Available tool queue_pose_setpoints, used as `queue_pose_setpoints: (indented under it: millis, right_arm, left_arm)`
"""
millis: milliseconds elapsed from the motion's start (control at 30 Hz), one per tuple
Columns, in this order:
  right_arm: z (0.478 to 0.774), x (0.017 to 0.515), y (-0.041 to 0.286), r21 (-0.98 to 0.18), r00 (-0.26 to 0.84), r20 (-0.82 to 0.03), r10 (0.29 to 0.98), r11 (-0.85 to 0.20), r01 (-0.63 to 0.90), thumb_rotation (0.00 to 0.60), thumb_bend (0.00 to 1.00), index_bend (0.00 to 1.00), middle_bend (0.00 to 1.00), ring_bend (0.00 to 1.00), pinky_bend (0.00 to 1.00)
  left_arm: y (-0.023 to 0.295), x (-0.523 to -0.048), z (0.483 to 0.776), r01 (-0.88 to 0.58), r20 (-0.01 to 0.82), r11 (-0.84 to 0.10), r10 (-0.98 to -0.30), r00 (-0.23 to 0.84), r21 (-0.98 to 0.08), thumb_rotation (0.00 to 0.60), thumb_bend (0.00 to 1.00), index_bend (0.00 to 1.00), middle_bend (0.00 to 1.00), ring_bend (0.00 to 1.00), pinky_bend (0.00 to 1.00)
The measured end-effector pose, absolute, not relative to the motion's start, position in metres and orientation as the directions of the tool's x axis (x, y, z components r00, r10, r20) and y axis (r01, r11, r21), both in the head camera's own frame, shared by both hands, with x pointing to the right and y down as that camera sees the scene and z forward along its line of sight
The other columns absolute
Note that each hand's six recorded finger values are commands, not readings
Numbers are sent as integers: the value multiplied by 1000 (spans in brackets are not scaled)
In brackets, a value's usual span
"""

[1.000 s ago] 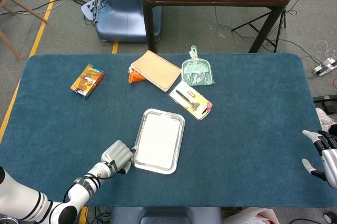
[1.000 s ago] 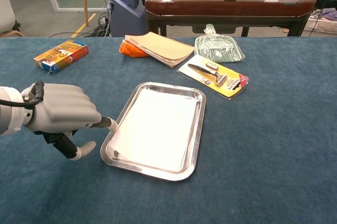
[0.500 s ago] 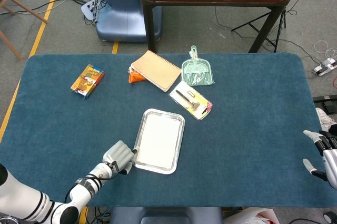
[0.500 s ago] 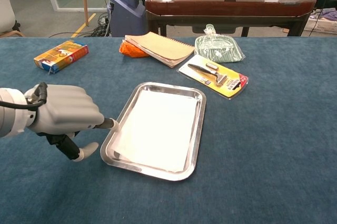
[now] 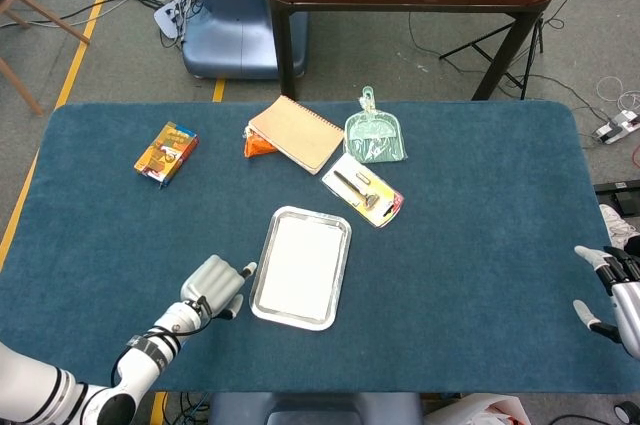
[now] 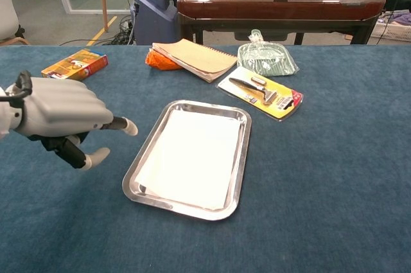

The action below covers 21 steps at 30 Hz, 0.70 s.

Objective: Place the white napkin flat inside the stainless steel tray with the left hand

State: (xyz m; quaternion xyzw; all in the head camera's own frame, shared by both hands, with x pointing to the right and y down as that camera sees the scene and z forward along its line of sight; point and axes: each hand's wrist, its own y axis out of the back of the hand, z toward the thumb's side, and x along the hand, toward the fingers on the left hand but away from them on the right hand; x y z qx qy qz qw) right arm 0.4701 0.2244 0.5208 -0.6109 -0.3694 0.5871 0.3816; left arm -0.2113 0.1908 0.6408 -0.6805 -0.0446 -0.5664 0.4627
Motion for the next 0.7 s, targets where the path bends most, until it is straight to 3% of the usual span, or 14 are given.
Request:
queue_pose_setpoints:
  millis: [167,300,400,600,700]
  right_arm:
    - [520,469,223,-900,40,-436,899,-436,-4,600,272,210,252,140,221]
    - [519,468,223,-899,39,-437,898,-437,-11,600,273,210,253,140,221]
    - [519,468,222,-898,38,-440,897,-439,-15,600,273,210,253,140,221]
    - [521,468,220,-891,29,-454,891,-453,-28,600,273,211,249,140,221]
    - [523,467,219,-885,24,-464,885,-464,-33,600,267,211,240,140,221]
  left_arm:
    - [175,-231,633,492,776,-604,-540,326,-627,321,514,96,830,799,978]
    - [162,-258,628,394,742,-632,-612,274,-667,356,427,95,694,638,918]
    - [153,-282,623,313,704,-634,-671,231,-707,364,343,95,559,524,746]
    - [146,-331,612,149,619,-601,-771,151,-785,365,280,95,331,306,422]
    - [148,-355,608,63,586,-583,-802,114,-810,345,267,95,260,233,331]
